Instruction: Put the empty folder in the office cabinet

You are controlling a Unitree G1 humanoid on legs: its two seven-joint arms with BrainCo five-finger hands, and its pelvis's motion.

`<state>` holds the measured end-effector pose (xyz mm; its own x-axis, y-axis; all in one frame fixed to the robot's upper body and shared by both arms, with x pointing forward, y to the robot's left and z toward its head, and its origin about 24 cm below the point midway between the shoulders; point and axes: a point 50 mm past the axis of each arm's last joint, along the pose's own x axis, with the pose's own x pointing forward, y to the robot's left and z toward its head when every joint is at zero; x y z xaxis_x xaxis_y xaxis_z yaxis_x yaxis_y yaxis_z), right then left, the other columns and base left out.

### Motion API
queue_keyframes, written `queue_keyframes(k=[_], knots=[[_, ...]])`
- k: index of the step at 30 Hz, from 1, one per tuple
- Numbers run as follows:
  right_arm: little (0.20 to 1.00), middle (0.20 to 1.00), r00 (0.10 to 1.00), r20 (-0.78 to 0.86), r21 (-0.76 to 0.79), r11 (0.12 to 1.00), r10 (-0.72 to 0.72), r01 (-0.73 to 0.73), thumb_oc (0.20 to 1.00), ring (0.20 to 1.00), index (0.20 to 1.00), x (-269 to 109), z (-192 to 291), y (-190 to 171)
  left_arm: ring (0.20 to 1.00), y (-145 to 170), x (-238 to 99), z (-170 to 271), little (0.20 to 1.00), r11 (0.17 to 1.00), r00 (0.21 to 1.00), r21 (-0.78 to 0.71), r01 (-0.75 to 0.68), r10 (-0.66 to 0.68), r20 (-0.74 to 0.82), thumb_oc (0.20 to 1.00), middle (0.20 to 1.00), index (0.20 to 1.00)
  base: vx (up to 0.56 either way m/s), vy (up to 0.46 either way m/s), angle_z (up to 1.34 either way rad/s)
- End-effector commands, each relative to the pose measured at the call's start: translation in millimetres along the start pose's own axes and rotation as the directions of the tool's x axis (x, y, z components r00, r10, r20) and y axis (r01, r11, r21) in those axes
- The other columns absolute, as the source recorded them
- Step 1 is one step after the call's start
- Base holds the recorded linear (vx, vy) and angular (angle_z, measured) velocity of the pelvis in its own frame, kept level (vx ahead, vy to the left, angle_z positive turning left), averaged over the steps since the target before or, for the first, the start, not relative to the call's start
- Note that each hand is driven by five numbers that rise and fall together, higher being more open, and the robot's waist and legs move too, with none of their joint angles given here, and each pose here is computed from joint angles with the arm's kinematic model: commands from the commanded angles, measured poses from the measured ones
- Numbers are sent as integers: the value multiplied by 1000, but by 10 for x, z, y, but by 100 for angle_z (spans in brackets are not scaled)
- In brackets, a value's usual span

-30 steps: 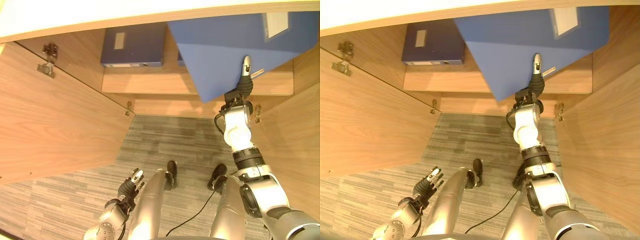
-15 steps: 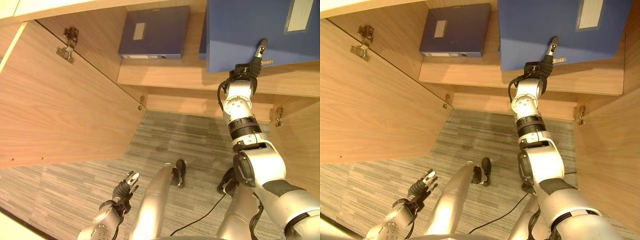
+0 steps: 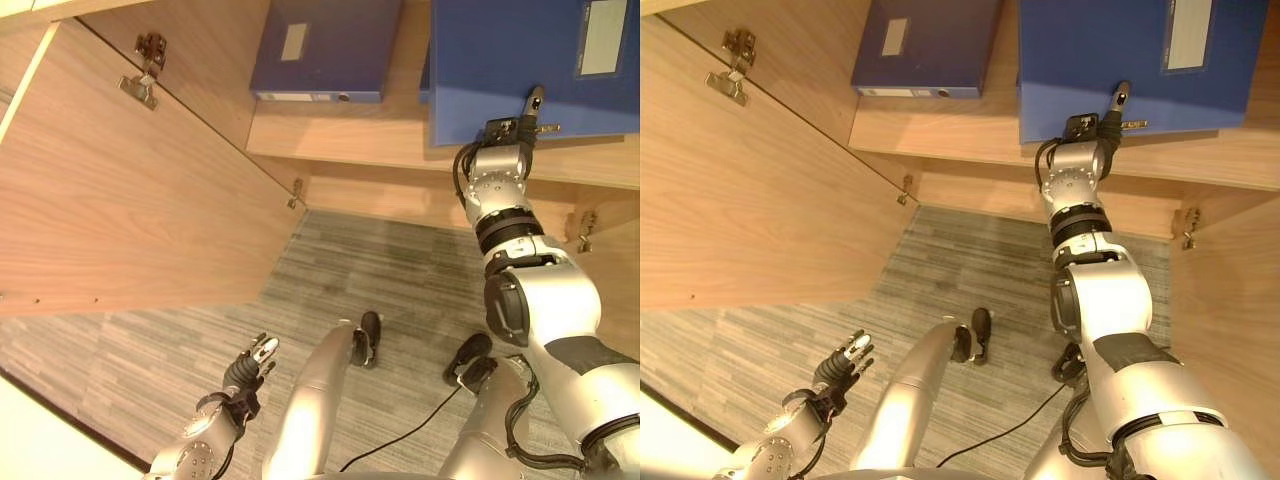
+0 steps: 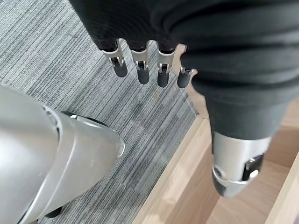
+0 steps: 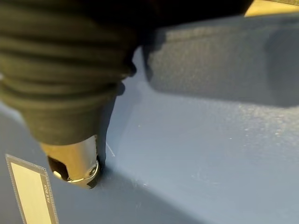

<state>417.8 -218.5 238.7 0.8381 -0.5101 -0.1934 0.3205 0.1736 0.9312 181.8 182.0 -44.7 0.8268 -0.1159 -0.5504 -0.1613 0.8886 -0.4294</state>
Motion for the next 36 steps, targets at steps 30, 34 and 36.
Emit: queue_keyframes(k=[30,34,36], knots=[[200,200,923,111,-36,929,370,-368,200,200,200,-486,376,1216,1000,208,-128,287,1000,995,996,78,-59,53,76,1000,1000,1000,3,-4,3],[200,200,912,110,-31,919,394,-394,200,200,200,-526,362,1259,1000,230,-134,292,1000,995,995,79,-66,60,75,1000,1000,1000,-1,-1,1],[639,639,906,114,-29,913,408,-407,639,639,639,-541,369,1277,1000,237,-135,300,1000,994,995,81,-68,62,77,1000,1000,1000,-2,-7,4]])
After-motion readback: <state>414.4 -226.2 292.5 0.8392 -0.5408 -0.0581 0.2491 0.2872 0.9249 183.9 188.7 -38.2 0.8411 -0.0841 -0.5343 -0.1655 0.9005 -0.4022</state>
